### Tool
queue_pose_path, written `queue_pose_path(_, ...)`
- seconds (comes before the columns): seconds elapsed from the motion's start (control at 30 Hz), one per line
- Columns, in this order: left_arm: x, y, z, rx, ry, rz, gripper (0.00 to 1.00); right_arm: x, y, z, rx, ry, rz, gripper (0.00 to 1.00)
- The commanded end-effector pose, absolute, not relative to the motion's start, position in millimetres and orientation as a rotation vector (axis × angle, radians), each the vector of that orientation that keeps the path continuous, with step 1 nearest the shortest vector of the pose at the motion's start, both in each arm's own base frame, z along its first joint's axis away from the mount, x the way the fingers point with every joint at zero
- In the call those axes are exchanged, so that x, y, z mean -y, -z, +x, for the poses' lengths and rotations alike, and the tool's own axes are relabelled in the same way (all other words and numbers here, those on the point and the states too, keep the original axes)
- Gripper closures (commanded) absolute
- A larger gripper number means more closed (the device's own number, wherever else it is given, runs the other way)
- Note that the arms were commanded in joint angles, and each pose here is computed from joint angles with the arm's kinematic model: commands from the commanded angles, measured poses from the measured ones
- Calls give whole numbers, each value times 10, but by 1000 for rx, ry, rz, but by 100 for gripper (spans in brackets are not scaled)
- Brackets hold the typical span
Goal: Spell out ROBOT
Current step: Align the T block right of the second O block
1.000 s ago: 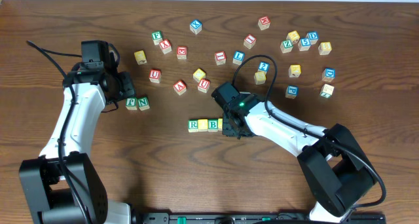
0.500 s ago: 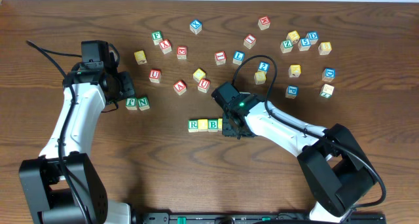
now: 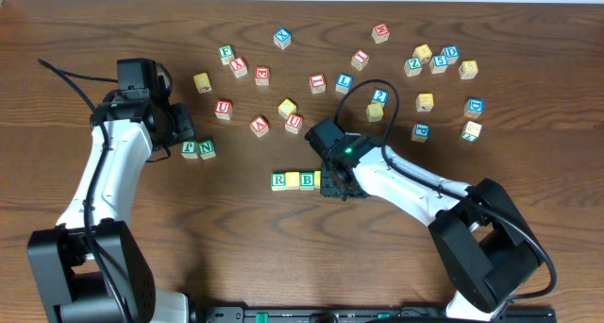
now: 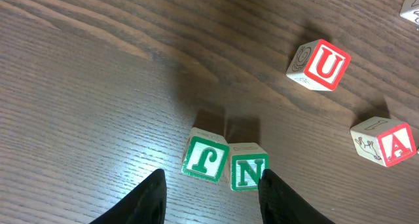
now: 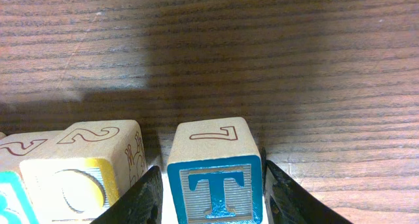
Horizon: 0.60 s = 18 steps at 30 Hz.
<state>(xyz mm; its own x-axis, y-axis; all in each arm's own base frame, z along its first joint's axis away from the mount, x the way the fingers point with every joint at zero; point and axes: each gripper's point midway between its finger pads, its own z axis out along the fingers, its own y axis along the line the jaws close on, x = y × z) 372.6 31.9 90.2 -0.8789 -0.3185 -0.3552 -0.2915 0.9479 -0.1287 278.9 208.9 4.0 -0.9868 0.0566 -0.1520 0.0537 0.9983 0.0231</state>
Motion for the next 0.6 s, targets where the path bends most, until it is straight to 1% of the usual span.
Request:
queue_pose_path(0.0, -334, -989, 3771, -2701, 94, -431, 55, -2076, -1, 2766, -2991, -8, 92, 57)
queue_pose_path(0.57, -334, -990, 3771, -2701, 94, -431, 55, -2111, -214, 2815, -2995, 2, 86, 60)
